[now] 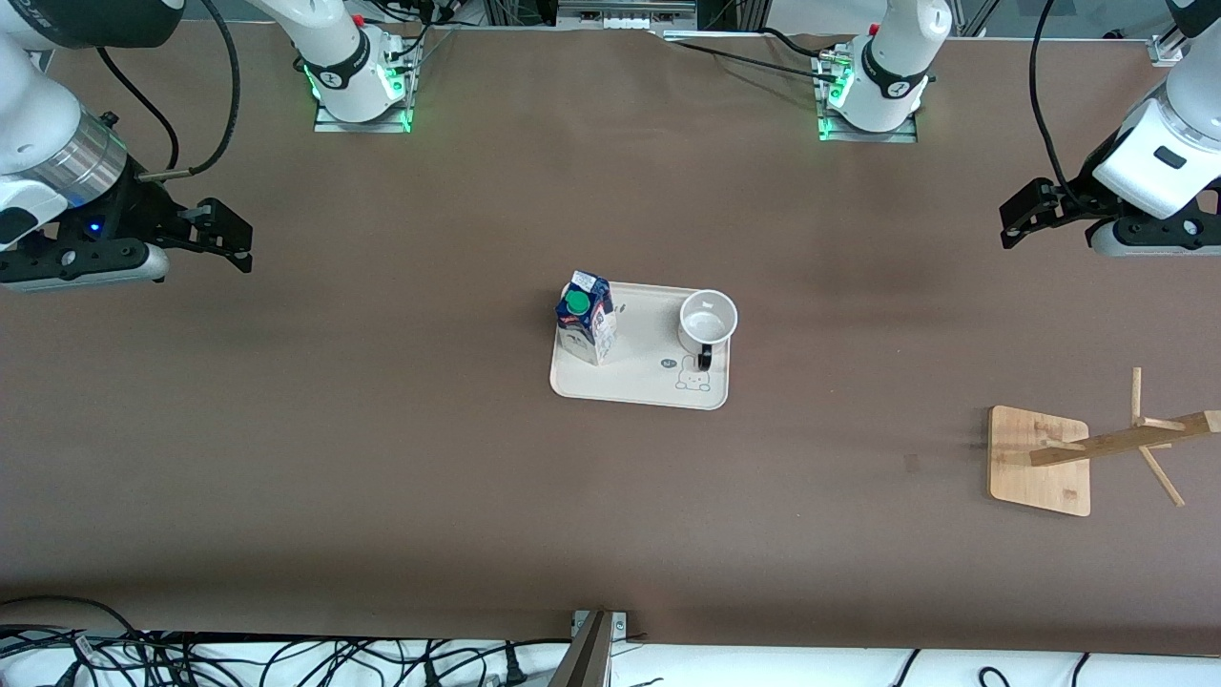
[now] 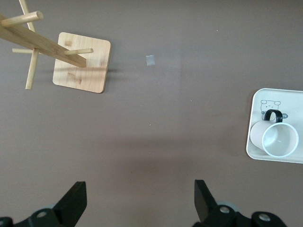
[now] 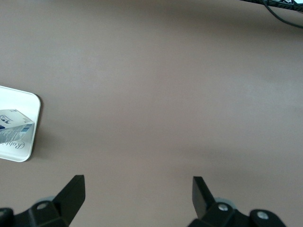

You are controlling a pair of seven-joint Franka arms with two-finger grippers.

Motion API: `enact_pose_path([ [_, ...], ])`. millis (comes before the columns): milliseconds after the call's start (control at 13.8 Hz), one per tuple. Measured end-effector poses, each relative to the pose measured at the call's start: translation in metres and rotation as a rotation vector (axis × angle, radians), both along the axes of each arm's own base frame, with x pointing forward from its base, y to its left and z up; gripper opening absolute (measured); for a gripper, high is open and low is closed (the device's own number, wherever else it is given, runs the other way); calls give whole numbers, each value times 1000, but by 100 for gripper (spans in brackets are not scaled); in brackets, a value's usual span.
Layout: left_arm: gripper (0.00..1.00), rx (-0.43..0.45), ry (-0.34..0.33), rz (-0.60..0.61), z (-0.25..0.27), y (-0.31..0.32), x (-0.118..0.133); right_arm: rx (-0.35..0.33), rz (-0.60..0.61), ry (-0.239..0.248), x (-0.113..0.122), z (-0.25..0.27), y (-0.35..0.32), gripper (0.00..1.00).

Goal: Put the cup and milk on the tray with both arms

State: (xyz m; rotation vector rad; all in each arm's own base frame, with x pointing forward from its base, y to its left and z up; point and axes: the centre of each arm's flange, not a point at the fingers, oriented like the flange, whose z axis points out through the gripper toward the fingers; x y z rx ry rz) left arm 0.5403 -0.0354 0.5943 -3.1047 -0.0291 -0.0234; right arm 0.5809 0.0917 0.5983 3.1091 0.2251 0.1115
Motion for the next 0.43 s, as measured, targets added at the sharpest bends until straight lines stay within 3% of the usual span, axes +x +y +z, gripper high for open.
enact_pose_path([
  [434,100,-1,-6,0,3,0,2,0,0,0,0,0,0,100],
])
